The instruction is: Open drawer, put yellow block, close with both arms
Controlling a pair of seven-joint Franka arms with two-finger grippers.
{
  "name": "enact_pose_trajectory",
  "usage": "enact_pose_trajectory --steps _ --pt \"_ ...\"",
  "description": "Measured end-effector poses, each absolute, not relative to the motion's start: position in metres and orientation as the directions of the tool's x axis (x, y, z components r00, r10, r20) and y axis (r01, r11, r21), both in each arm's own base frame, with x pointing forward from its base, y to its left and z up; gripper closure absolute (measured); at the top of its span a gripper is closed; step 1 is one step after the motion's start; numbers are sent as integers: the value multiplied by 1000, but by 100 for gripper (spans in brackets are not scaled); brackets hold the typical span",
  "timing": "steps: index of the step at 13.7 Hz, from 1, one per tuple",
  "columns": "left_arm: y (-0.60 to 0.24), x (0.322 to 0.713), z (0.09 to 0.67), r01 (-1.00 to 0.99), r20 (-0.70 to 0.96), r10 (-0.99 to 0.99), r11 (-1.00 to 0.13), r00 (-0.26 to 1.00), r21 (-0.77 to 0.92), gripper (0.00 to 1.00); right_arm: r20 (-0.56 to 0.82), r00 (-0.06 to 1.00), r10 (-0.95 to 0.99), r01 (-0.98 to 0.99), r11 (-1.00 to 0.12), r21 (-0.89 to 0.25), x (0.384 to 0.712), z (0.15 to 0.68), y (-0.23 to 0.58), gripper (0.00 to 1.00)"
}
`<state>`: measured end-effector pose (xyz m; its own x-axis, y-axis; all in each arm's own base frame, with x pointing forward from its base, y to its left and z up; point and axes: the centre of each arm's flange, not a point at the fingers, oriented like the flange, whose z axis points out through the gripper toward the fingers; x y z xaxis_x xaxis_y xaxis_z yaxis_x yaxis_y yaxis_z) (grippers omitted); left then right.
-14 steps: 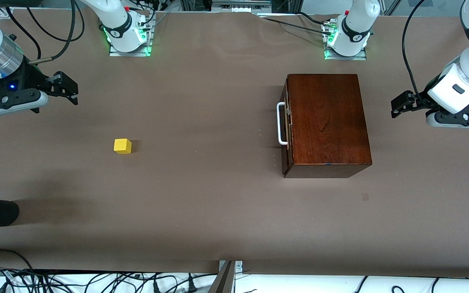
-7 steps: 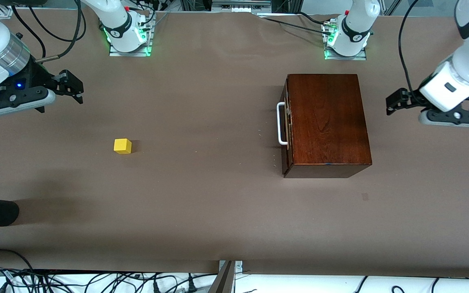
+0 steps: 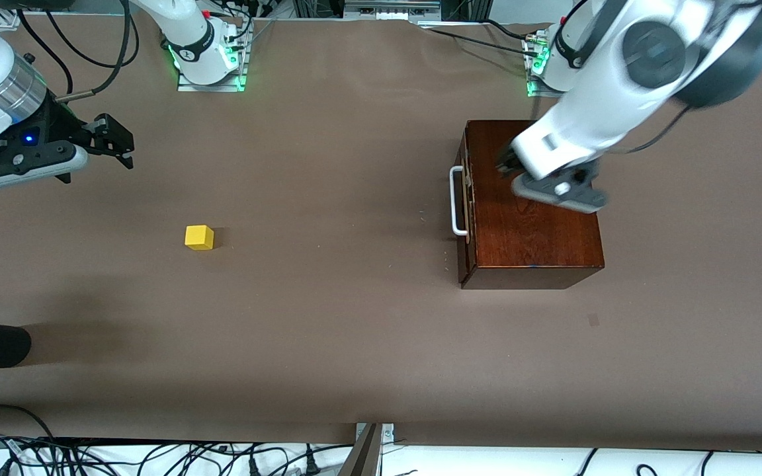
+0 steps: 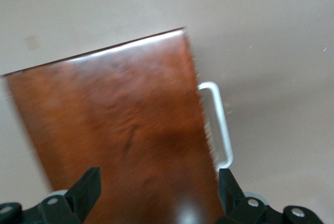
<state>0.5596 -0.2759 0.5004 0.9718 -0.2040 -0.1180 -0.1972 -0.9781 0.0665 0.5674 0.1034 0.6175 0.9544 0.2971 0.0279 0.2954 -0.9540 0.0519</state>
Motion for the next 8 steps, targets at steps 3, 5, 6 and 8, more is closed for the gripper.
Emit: enact_pose_trajectory --steps 3,5,6,8 --pt "-362 548 437 -178 -147 -176 -984 973 -5 0 28 954 297 296 -954 52 567 618 104 0" --pt "-410 527 408 -183 -110 -172 -978 979 -102 0 28 954 298 296 -954 52 567 618 104 0" --pt "-424 519 396 -180 -103 -167 -975 981 -134 0 29 954 298 296 -954 52 567 618 104 0" --pt "-430 518 379 -172 -105 -157 -973 982 -152 0 29 954 298 296 -954 52 567 618 104 0"
